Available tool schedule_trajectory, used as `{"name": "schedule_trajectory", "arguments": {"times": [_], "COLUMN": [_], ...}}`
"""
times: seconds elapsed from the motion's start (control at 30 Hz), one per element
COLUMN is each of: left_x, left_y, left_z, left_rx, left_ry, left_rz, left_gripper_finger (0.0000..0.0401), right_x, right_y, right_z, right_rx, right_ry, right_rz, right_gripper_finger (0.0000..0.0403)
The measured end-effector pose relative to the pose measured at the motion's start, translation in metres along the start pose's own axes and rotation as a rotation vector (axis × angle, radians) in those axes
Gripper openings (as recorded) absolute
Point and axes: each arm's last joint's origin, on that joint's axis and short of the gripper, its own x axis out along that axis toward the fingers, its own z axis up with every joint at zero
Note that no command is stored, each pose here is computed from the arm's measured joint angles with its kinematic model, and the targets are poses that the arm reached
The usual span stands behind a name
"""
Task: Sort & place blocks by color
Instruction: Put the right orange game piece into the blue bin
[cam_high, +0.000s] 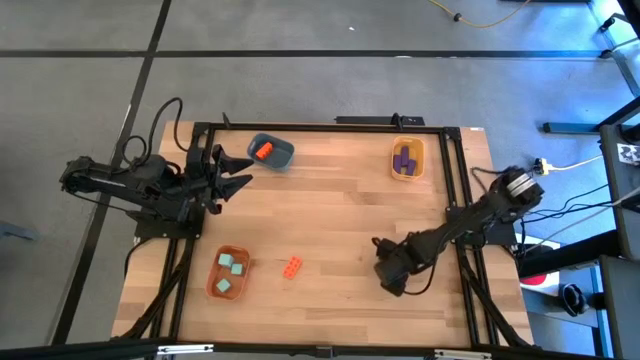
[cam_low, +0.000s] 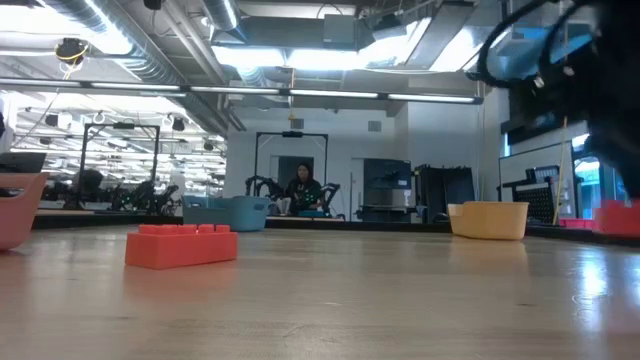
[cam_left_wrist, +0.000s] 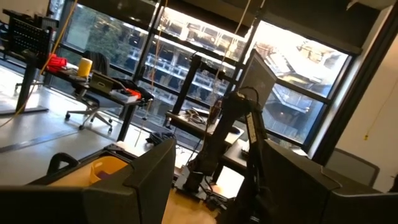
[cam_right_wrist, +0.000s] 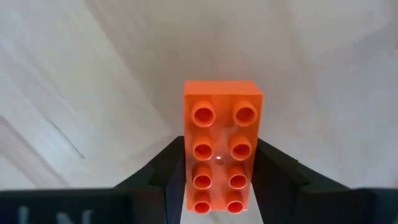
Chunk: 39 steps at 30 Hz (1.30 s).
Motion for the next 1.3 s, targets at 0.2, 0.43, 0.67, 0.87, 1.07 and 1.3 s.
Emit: {"name": "schedule_trajectory", "arguments": {"times": [0.2, 0.43, 0.67, 0.87, 1.07, 1.3], "left_x": [0.000, 0.000, 0.008, 0.031, 0.055, 0.071], "left_y": [0.000, 0.002, 0.007, 0.006, 0.005, 0.001], "left_z": [-0.002, -0.003, -0.021, -0.053, -0.082, -0.096], "left_rx": [0.011, 0.080, 0.160, 0.227, 0.179, 0.139], "left_ry": [0.019, 0.025, 0.132, 0.279, 0.348, 0.318], "left_rz": [-0.007, 0.035, 0.160, 0.179, 0.149, 0.086], "left_gripper_finger": [0.0231, 0.0231, 0.0231, 0.0231, 0.0231, 0.0231], "right_x": [-0.026, -0.033, -0.047, -0.089, -0.116, -0.126], "right_y": [-0.024, -0.055, -0.069, -0.063, -0.056, -0.045], "right_z": [0.010, 0.039, 0.084, 0.125, 0.155, 0.174], "right_rx": [-0.112, -0.174, -0.167, -0.219, -0.280, -0.326], "right_ry": [-0.141, -0.470, -0.774, -0.972, -1.071, -1.087], "right_rz": [0.080, 0.356, 0.545, 0.565, 0.530, 0.559], "right_gripper_finger": [0.0144, 0.0144, 0.0144, 0.0144, 0.0144, 0.0144]}}
